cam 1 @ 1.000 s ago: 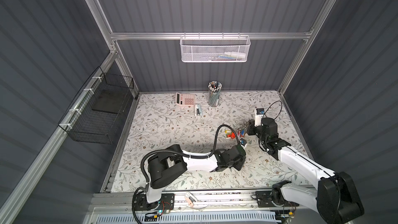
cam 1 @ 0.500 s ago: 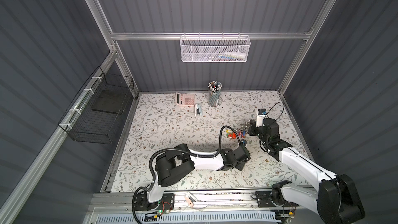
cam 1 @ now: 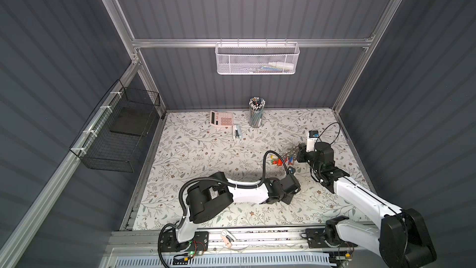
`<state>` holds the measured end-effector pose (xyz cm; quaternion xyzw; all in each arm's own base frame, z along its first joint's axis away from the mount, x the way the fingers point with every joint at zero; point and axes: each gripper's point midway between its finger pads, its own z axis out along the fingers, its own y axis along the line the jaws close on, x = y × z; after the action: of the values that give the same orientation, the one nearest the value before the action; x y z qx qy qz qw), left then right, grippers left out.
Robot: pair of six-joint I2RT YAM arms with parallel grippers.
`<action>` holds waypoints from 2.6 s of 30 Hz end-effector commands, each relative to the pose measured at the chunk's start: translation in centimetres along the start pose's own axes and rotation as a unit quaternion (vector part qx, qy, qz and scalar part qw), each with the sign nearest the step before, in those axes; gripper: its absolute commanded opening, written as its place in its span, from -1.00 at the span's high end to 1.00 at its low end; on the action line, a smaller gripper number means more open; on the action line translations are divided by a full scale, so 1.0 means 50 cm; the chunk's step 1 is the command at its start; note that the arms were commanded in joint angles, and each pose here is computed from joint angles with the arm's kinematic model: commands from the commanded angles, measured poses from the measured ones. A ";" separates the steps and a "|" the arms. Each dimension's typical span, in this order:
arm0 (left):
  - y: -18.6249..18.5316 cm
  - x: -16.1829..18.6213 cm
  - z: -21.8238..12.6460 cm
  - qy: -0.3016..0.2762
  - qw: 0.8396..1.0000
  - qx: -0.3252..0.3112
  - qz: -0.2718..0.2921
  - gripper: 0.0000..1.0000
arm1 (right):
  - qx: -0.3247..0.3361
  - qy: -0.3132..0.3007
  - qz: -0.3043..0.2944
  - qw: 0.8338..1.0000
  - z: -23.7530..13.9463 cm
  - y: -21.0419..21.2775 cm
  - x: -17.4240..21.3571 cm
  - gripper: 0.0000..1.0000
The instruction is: Put the keys on the keyring
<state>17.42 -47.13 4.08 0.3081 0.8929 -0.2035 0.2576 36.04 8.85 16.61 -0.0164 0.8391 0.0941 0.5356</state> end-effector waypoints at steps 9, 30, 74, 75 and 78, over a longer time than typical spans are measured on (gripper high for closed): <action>-0.012 0.006 0.013 0.017 1.000 -0.003 -0.005 0.58 | -0.010 -0.028 0.010 1.000 -0.001 0.005 -0.027 1.00; -0.010 0.010 0.018 0.023 1.000 -0.008 -0.009 0.75 | -0.019 -0.028 0.012 0.999 0.001 0.011 -0.025 1.00; 0.253 -0.097 -0.385 -0.307 0.950 -0.010 0.051 1.00 | -0.420 -0.065 -0.112 0.898 -0.147 0.351 0.047 1.00; 0.259 -0.098 -0.387 -0.309 0.950 -0.016 0.048 1.00 | -0.425 -0.065 -0.111 0.896 -0.148 0.354 0.049 1.00; 0.283 -0.097 -0.391 -0.311 0.948 -0.043 0.046 1.00 | -0.436 -0.060 -0.110 0.891 -0.148 0.362 0.054 1.00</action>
<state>22.76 -29.65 18.31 0.2660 0.7728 -0.2545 0.5170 26.44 24.56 17.36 -0.3099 0.7175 0.3684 0.5035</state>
